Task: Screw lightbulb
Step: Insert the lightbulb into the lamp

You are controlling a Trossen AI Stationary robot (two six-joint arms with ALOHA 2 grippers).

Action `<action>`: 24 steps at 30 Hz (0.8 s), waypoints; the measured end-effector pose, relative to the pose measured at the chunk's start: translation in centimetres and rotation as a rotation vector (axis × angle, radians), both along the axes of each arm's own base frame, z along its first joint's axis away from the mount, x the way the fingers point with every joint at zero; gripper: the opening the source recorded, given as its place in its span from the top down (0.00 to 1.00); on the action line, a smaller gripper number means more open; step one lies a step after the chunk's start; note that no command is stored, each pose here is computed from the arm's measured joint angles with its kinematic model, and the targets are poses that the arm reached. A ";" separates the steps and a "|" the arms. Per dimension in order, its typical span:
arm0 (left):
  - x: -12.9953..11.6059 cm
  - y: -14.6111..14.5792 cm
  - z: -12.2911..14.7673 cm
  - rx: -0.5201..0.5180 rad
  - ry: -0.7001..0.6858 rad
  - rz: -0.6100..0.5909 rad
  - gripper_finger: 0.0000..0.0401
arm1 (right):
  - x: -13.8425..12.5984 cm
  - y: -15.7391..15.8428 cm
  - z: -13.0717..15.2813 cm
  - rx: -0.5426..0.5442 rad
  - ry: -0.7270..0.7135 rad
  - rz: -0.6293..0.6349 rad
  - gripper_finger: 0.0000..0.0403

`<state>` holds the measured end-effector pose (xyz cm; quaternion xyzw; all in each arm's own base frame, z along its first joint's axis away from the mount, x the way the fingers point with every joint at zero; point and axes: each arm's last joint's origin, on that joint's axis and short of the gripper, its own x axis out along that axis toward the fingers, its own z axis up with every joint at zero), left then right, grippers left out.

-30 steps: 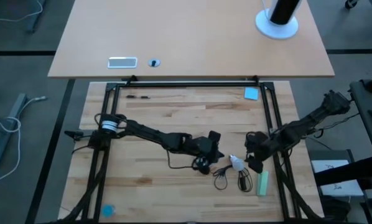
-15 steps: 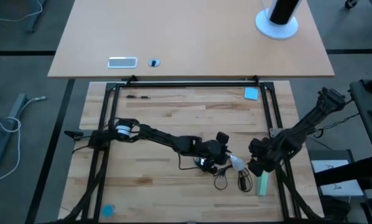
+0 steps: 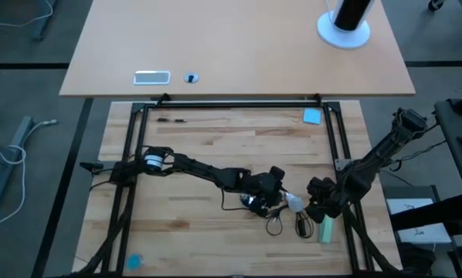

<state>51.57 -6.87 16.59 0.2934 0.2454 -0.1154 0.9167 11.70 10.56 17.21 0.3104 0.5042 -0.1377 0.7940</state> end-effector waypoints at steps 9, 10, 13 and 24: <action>0.4 0.9 -2.2 -0.042 0.046 0.012 0.58 | 0.4 -0.2 -0.5 -0.124 -0.064 -0.040 0.49; 0.5 1.0 -2.5 -0.041 0.052 0.014 0.58 | 0.4 -0.2 -0.6 -0.133 -0.069 -0.043 0.49; 0.6 1.1 -3.0 -0.023 0.042 0.065 0.58 | 0.5 -0.3 -0.7 -0.155 -0.074 -0.046 0.48; 1.0 2.5 -2.6 0.004 -0.011 0.113 0.58 | 0.2 -0.8 -1.3 -0.204 -0.018 -0.064 0.48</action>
